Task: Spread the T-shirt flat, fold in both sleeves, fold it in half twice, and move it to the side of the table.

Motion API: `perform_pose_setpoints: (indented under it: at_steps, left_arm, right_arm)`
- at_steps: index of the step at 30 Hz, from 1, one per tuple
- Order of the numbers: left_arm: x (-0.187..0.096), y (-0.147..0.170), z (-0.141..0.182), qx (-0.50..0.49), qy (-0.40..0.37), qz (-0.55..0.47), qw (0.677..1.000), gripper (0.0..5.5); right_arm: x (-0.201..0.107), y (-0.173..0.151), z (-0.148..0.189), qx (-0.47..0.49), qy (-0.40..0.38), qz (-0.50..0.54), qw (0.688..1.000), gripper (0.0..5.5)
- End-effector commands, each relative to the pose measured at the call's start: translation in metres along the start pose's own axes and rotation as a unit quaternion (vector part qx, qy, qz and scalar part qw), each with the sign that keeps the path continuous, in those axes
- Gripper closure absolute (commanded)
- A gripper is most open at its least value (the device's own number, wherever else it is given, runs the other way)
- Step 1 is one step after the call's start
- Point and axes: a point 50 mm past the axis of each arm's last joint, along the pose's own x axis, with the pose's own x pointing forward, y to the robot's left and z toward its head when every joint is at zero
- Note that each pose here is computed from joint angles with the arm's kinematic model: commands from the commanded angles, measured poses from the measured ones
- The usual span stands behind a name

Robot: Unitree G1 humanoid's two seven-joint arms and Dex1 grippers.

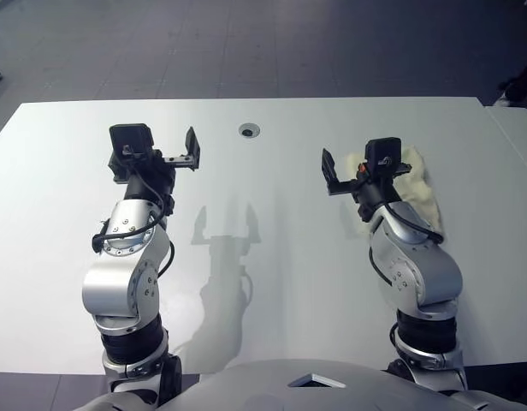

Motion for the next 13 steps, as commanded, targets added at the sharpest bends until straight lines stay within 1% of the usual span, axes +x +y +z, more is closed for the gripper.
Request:
perform_pose_setpoints:
  at_steps: [1, 6, 13]
  left_arm:
    - [-0.0004, -0.0016, -0.0118, 0.002, 0.025, -0.006, 1.0, 0.1]
    - [-0.0002, -0.0029, -0.0134, -0.004, 0.024, -0.004, 1.0, 0.1]
    - [0.0033, -0.0059, -0.0152, 0.0, 0.024, -0.012, 1.0, 0.1]
  right_arm:
    - [0.0061, -0.0004, -0.0033, 0.002, -0.001, -0.014, 1.0, 0.11]
    - [0.0092, 0.0061, -0.0043, 0.006, -0.005, -0.009, 1.0, 0.11]
    - [0.0117, 0.0037, -0.0089, 0.008, -0.002, -0.021, 1.0, 0.11]
